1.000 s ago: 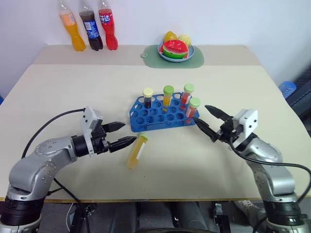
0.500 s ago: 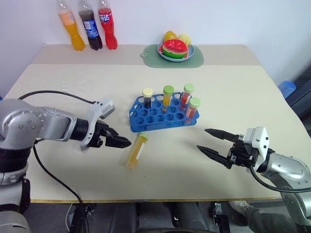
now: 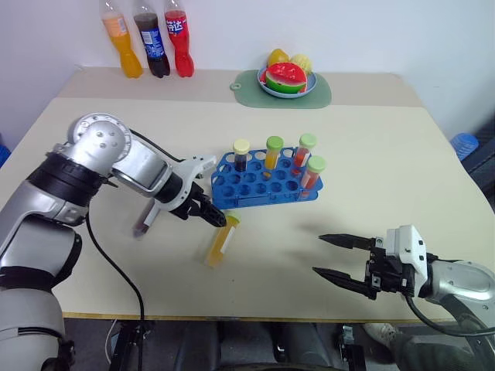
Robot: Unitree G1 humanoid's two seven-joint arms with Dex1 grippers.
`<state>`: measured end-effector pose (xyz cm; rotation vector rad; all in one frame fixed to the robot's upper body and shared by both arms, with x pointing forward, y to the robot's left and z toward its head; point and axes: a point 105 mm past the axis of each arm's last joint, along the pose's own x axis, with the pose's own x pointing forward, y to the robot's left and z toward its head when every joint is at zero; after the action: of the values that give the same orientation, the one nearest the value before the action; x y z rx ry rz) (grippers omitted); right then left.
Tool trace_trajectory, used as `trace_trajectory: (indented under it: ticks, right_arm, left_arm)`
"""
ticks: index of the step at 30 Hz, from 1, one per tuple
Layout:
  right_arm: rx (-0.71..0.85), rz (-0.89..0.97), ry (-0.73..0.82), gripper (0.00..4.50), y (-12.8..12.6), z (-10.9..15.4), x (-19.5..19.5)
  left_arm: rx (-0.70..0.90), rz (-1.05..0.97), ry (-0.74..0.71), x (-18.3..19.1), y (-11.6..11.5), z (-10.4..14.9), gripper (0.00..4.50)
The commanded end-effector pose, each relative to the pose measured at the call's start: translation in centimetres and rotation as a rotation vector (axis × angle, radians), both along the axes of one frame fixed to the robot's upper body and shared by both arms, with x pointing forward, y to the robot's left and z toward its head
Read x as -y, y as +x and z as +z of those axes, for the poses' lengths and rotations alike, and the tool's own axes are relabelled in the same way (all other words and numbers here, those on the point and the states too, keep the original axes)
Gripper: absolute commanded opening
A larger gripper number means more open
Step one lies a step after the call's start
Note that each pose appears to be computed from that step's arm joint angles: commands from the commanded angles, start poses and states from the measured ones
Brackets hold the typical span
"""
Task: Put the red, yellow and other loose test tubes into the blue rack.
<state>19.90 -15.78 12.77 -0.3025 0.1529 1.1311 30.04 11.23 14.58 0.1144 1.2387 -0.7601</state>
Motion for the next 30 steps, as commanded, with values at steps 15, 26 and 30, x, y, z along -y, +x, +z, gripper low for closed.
trace_trajectory:
  ticks: [15,26,30]
  right_arm:
    - [0.115,0.005,-0.055,3.20,-0.3,0.5,-0.9]
    - [0.133,-0.006,-0.039,3.20,1.1,0.3,-0.6]
    - [0.141,-0.022,-0.015,3.20,2.0,0.4,-0.5]
  left_arm:
    - [-0.007,-0.040,0.113,2.1,0.5,-1.7,0.74]
    - [0.125,-0.100,-0.128,-0.6,-1.6,2.8,0.74]
    - [0.309,-0.285,-0.532,1.4,-3.8,6.4,0.74]
